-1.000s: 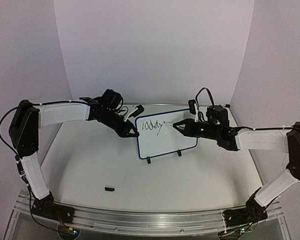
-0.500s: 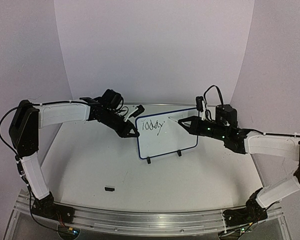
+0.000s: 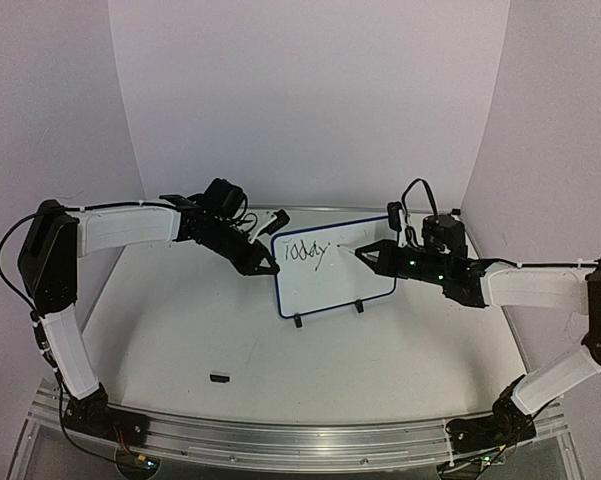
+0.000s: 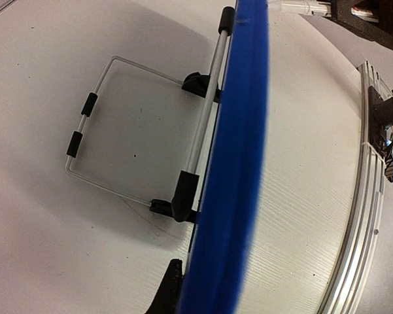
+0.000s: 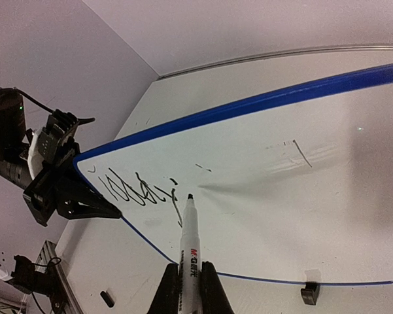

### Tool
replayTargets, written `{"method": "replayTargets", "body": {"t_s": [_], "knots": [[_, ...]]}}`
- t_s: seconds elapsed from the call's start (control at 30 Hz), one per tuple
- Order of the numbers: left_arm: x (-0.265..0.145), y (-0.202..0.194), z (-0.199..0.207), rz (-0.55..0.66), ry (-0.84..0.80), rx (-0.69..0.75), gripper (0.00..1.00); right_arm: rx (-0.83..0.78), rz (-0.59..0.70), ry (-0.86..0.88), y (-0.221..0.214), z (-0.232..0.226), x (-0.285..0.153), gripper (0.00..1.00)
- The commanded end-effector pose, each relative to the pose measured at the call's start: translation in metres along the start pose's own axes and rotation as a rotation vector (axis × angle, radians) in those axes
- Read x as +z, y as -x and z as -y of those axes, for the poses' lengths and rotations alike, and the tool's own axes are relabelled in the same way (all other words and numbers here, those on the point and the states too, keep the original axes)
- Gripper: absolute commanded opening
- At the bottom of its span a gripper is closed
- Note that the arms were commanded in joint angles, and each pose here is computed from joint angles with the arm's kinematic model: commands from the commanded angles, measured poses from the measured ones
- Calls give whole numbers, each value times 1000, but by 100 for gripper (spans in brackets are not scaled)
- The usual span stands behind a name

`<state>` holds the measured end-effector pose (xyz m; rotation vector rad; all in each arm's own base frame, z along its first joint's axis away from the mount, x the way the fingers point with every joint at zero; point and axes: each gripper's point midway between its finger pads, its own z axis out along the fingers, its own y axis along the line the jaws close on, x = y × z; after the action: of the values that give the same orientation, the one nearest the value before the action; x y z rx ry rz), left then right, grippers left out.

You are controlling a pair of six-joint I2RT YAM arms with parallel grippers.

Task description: Write a sentence on the whiteboard

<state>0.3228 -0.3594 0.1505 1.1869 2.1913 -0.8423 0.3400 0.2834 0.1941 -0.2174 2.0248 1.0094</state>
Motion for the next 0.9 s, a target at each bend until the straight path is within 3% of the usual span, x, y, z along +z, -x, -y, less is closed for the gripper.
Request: {"method": "replayTargets", "body": {"t_s": [0.0, 0.87], "knots": [[2, 5, -7, -10, 42, 32, 0, -10, 44, 0, 14, -4, 3, 0], [3, 4, -7, -14, 43, 35, 0, -18, 30, 25, 12, -4, 15, 0]]}}
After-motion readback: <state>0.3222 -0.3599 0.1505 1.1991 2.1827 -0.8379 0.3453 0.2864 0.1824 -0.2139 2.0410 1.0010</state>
